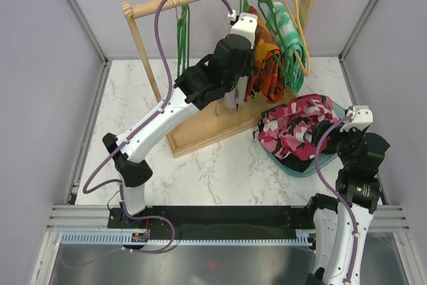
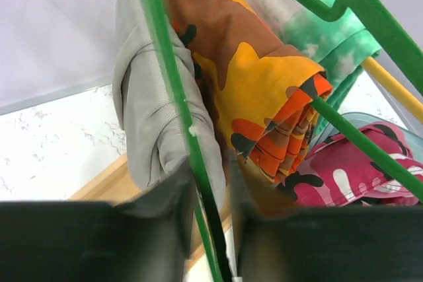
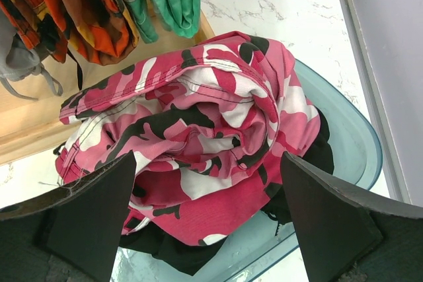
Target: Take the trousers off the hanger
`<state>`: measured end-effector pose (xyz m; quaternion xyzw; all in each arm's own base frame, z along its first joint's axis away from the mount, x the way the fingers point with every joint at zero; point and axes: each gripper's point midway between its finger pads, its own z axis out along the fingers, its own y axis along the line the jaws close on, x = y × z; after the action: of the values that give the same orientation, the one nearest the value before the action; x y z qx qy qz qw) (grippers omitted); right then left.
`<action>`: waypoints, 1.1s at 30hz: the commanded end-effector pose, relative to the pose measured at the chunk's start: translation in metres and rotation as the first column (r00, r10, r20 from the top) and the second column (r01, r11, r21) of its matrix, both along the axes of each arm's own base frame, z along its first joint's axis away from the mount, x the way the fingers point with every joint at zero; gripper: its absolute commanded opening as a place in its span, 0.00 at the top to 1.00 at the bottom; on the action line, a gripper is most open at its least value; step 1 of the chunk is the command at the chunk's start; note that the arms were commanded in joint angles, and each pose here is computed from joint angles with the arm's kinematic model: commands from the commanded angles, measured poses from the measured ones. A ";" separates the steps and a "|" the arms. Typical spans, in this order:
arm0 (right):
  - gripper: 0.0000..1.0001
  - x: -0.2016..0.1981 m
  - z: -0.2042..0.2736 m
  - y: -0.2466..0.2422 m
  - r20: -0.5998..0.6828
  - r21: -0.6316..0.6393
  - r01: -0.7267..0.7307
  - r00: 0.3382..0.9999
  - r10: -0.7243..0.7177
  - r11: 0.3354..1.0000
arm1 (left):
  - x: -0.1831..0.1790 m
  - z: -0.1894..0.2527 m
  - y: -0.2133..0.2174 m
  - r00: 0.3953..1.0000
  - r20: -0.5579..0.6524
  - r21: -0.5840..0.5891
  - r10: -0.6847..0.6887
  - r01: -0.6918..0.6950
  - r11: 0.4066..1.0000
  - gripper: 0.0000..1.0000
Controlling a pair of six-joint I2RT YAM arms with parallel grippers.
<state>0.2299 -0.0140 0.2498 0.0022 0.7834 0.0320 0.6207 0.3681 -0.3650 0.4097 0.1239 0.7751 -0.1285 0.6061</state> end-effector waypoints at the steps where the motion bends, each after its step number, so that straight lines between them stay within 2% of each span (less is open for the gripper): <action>1: 0.02 0.002 0.008 -0.002 0.038 -0.005 0.011 0.999 -0.011 1.000 | -0.003 0.029 0.023 0.996 0.076 0.024 0.039 -0.041 0.999 0.81; 4: 0.02 0.002 0.009 -0.002 0.039 -0.005 0.013 0.999 -0.013 1.000 | -0.004 0.029 0.028 0.995 0.082 0.041 0.048 -0.052 0.998 0.98; 9: 0.02 0.001 0.010 -0.002 0.038 -0.004 0.011 0.999 -0.011 1.000 | -0.007 0.053 0.041 0.989 0.125 0.017 0.074 -0.077 0.997 0.98; 14: 0.02 0.001 0.011 -0.002 0.038 -0.004 0.013 0.999 -0.013 1.000 | -0.016 0.105 0.055 0.975 0.206 -0.080 0.086 -0.070 0.994 0.98; 20: 0.02 0.001 0.012 -0.002 0.038 -0.004 0.014 0.999 -0.014 1.000 | -0.031 0.139 0.075 0.961 0.256 -0.152 0.100 -0.062 0.986 0.98; 24: 0.02 0.002 0.012 -0.001 0.035 -0.003 0.010 0.999 -0.010 1.000 | -0.038 0.147 0.084 0.959 0.265 -0.175 0.100 -0.054 0.983 0.98; 28: 0.02 0.001 0.015 0.003 0.039 -0.009 -0.016 0.999 0.016 1.000 | -0.046 0.138 0.086 0.968 0.241 -0.178 0.070 -0.026 0.984 0.98; 33: 0.02 -0.001 0.021 0.023 0.047 -0.043 -0.153 0.987 0.155 0.987 | -0.066 0.130 0.095 0.979 0.205 -0.226 0.020 0.027 0.974 0.98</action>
<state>0.2297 -0.0075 0.2502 -0.0165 0.7828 0.0436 0.6205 0.3250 -0.2934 0.4660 0.1352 0.7526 -0.1119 0.6346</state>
